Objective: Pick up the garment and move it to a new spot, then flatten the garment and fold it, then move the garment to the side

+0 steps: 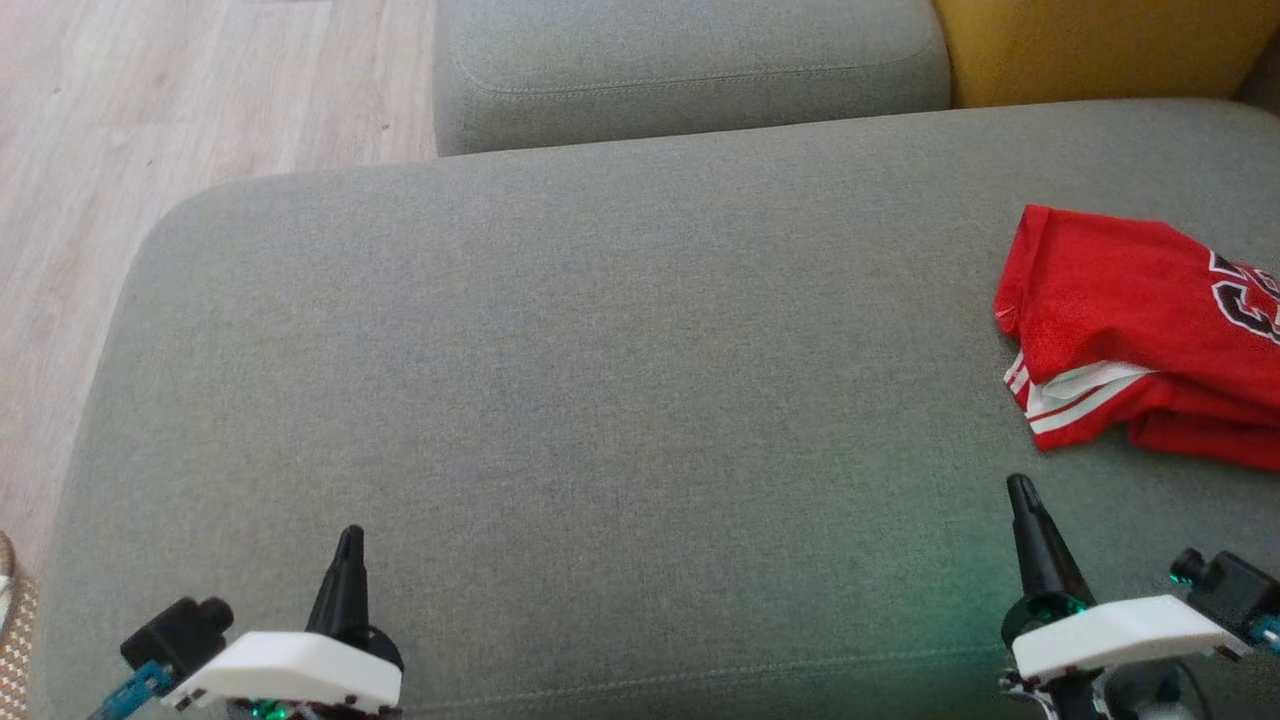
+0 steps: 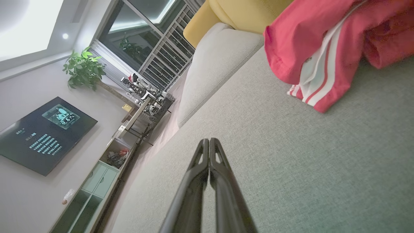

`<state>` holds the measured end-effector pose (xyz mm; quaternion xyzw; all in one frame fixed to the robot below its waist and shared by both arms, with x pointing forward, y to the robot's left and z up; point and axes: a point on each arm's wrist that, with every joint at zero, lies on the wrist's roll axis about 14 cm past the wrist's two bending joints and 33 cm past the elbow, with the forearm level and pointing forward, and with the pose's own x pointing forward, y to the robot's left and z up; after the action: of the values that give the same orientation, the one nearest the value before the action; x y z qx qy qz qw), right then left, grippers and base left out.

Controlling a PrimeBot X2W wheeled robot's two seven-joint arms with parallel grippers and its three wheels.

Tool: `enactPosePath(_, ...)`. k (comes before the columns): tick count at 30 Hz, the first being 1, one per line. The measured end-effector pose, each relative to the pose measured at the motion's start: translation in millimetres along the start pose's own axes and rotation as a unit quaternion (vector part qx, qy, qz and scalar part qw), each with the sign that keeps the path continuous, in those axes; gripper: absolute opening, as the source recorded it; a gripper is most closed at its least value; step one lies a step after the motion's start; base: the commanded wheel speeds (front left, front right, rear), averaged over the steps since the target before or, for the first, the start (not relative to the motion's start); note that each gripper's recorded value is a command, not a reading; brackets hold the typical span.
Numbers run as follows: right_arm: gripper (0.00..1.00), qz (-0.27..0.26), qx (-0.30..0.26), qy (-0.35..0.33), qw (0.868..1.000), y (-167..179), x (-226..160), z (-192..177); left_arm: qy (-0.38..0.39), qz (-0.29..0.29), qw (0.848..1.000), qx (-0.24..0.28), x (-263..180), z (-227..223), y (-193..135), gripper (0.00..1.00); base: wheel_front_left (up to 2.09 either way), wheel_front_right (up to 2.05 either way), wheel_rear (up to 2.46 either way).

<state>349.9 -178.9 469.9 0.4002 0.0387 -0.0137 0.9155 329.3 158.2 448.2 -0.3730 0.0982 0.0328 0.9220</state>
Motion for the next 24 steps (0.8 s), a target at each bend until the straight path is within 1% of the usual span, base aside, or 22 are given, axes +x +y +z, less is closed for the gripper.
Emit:
enactPosePath(11, 0.0, -0.008, 0.054, -0.001, 0.998, -4, 4, 4, 0.003, 0.002, 0.998, -0.059, 5, 4, 3, 0.0, 0.0, 0.0, 0.0)
enactPosePath(24, 0.0, -0.015, 0.126, -0.003, 0.992, -7, 8, 8, 0.004, -0.002, 0.991, -0.135, 13, 11, 3, 0.0, 0.0, 0.0, 0.0)
